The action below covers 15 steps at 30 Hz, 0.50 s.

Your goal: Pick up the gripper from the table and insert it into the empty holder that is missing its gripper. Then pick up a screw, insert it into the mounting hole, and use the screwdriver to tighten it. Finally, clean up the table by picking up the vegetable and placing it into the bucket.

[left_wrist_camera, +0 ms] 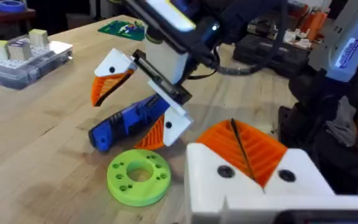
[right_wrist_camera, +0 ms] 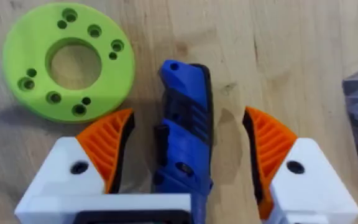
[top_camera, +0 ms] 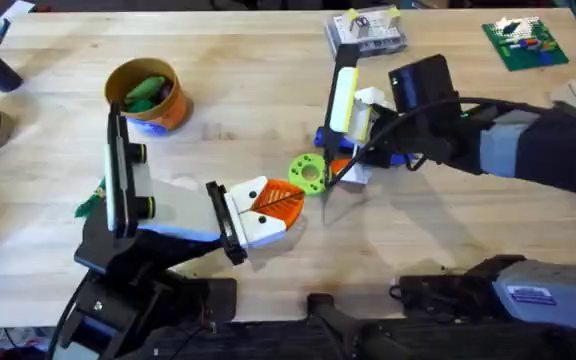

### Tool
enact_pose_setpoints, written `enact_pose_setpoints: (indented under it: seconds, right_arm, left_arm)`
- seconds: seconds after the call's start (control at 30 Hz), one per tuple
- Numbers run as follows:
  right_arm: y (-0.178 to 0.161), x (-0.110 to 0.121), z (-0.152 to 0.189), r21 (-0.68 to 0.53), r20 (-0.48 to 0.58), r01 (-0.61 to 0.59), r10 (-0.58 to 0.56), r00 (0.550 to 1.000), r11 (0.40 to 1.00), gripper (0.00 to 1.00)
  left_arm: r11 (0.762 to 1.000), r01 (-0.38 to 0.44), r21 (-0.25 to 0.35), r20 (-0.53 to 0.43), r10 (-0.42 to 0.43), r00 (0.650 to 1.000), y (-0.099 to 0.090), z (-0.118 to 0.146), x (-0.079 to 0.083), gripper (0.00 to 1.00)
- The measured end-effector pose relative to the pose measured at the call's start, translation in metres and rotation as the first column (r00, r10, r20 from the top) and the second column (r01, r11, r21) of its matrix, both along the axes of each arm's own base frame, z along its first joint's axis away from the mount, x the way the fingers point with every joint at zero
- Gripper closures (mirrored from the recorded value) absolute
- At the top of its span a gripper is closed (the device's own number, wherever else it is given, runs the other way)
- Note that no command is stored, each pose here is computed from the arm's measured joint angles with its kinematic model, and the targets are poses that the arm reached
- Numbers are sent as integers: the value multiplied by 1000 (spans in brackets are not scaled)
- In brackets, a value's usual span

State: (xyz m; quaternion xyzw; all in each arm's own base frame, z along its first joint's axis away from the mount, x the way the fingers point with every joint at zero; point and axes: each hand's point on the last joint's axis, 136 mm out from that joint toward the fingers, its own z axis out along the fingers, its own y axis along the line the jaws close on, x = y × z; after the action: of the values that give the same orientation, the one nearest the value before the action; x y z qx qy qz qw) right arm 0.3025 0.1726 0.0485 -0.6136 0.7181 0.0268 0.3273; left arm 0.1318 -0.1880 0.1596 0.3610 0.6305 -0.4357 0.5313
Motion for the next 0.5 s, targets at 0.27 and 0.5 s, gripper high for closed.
enact_pose_setpoints:
  seconds: [0.27, 0.5]
  right_arm:
    - [0, -4, 76, 189, 75, 127, -144, 987, 974, 4]
    - [-11, -36, 121, 374, -64, 317, -317, 946, 872, 4]
  left_arm:
    - [1000, 0, 0, 0, 0, 1000, 0, 0, 0, 985]
    - [1000, -1, 0, 0, 1, 1000, 0, 0, 0, 985]
